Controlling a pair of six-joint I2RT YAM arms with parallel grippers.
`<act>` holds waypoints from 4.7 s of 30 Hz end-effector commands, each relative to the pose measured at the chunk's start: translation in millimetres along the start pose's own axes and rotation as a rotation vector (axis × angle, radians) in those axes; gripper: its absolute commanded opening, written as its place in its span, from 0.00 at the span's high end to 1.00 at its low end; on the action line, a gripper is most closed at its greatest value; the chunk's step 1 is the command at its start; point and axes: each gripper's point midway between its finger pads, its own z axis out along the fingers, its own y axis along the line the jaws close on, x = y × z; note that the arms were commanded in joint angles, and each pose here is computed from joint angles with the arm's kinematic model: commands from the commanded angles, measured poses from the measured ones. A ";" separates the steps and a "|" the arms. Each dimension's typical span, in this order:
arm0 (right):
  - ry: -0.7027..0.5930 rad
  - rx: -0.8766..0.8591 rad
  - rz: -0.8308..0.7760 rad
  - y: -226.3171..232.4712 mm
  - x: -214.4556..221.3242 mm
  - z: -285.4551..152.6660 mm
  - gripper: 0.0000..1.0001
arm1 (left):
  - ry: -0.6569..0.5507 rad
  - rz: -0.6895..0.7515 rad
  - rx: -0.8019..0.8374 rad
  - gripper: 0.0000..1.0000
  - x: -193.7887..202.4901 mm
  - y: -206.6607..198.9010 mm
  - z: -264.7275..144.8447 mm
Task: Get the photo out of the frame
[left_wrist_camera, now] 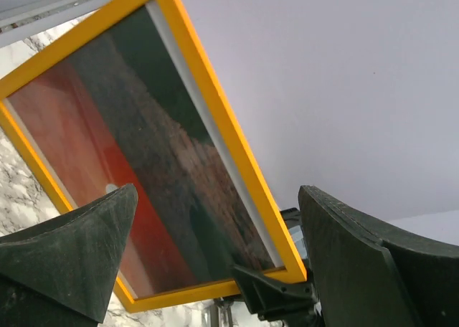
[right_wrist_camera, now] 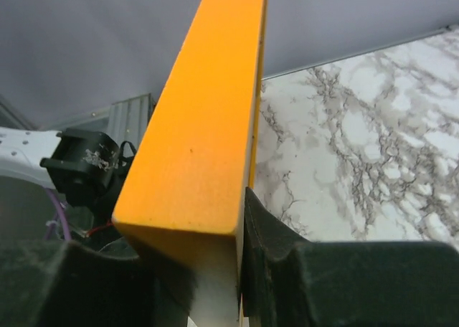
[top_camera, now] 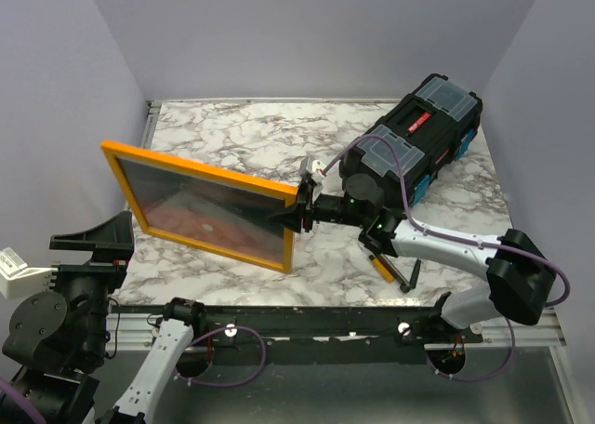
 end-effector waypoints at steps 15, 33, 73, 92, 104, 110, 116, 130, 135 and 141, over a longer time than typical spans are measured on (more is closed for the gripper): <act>0.317 -0.252 0.599 -7.2 106.8 -0.1 0.99 | -0.007 0.011 0.001 0.01 0.7 1.4 1.4; 0.436 0.071 0.742 -134.2 178.5 26.5 0.99 | 0.036 0.009 -0.005 0.02 15.0 6.6 7.5; 0.615 0.500 0.850 -230.8 237.8 -0.8 0.83 | 0.121 0.033 -0.016 0.02 41.2 7.5 25.5; 0.747 0.931 0.599 -200.5 162.8 -53.6 0.00 | 0.247 0.205 -0.004 0.02 83.8 17.6 55.8; 0.667 0.947 0.797 -122.4 147.2 -54.1 0.00 | 0.643 0.323 0.070 0.05 195.8 52.9 83.2; 0.709 1.190 0.685 -104.9 180.5 -60.5 0.07 | 0.628 0.323 -0.067 0.05 200.4 84.5 89.6; 0.753 1.224 0.649 -100.3 209.4 -59.2 0.21 | 0.646 0.342 -0.263 0.05 205.8 121.6 92.2; 0.822 1.233 0.651 -88.6 225.9 -57.0 0.76 | 0.677 0.201 -0.599 0.02 219.7 166.1 77.8; 0.794 1.206 0.690 -82.7 200.8 -49.1 0.79 | 0.710 0.189 -0.652 0.02 216.1 160.6 68.9; 0.762 1.170 0.735 -75.7 178.9 -40.4 0.83 | 0.648 0.176 -0.633 0.02 198.2 147.8 67.7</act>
